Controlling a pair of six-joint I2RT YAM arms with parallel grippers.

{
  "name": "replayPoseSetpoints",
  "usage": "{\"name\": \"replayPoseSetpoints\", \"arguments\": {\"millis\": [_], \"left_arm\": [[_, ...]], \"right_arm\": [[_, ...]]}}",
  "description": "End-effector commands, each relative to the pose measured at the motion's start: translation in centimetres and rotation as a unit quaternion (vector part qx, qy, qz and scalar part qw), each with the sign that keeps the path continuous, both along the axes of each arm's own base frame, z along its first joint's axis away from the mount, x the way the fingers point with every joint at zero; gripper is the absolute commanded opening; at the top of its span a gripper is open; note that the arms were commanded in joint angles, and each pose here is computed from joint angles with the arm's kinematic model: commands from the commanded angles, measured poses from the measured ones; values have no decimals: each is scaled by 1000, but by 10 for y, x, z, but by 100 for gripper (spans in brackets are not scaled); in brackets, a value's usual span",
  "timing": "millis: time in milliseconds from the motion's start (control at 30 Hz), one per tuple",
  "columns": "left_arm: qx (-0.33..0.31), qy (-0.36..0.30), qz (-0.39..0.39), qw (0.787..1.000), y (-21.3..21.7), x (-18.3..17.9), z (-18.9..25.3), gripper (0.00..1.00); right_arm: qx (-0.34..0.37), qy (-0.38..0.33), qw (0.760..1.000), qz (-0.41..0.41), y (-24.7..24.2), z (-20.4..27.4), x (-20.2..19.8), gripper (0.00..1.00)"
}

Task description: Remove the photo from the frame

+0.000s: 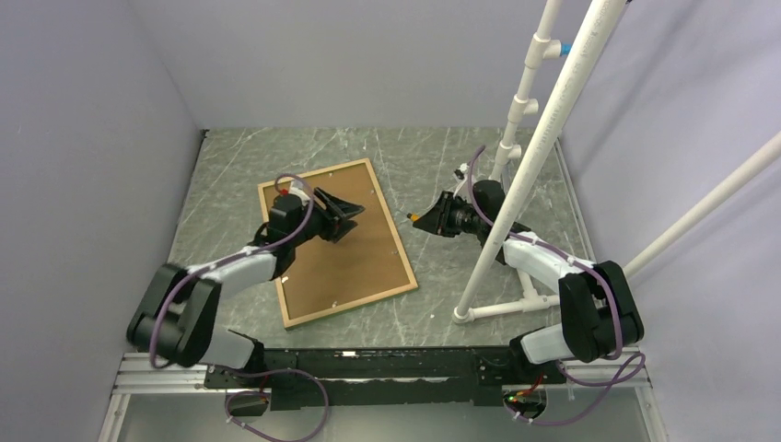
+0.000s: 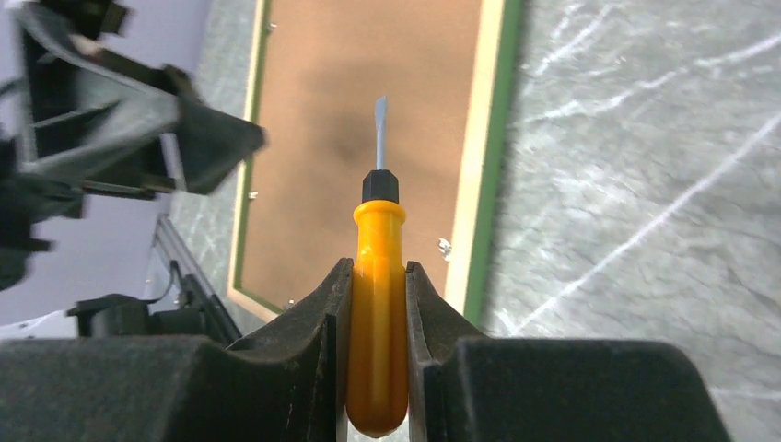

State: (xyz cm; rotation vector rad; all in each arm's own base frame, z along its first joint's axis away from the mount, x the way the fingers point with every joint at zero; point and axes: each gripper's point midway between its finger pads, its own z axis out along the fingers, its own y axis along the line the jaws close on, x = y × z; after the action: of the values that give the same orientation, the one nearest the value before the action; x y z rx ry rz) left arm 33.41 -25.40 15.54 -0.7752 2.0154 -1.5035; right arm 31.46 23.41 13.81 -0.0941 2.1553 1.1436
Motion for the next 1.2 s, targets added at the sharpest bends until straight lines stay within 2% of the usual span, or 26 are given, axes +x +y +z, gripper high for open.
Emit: {"name": "replayPoseSetpoints", "arguments": {"millis": [0, 67, 133, 200, 267, 467, 667, 733, 933, 1167], "left_arm": [[236, -10, 0, 972, 64, -21, -36, 64], [345, 7, 20, 938, 102, -33, -45, 68], [411, 19, 38, 911, 133, -50, -51, 75], [448, 39, 64, 891, 157, -66, -55, 82], [458, 64, 77, 883, 169, -82, -65, 86], [447, 171, 119, 870, 188, -122, -95, 88], [481, 200, 136, 843, 200, -142, -104, 88], [479, 203, 130, 844, 198, -146, -107, 86], [421, 187, 92, 883, 170, -149, -128, 78], [381, 126, 62, 914, 137, -137, -120, 57]], "right_arm": [[-65, -14, 998, -7, -13, -1, 5, 0], [-76, -5, 997, -3, -15, -8, 3, 0], [-74, 0, 997, 11, -13, -11, -2, 0], [-72, 2, 997, 22, -11, -13, -5, 0], [-73, 4, 997, 31, -10, -16, -7, 0], [-78, 5, 996, 49, -8, -22, -8, 0], [-71, 11, 996, 61, -4, -25, -12, 0], [-73, 13, 995, 62, -4, -27, -14, 0], [-75, 20, 995, 64, -4, -32, -18, 0], [-128, 25, 990, 47, -12, -41, -15, 0]]}}
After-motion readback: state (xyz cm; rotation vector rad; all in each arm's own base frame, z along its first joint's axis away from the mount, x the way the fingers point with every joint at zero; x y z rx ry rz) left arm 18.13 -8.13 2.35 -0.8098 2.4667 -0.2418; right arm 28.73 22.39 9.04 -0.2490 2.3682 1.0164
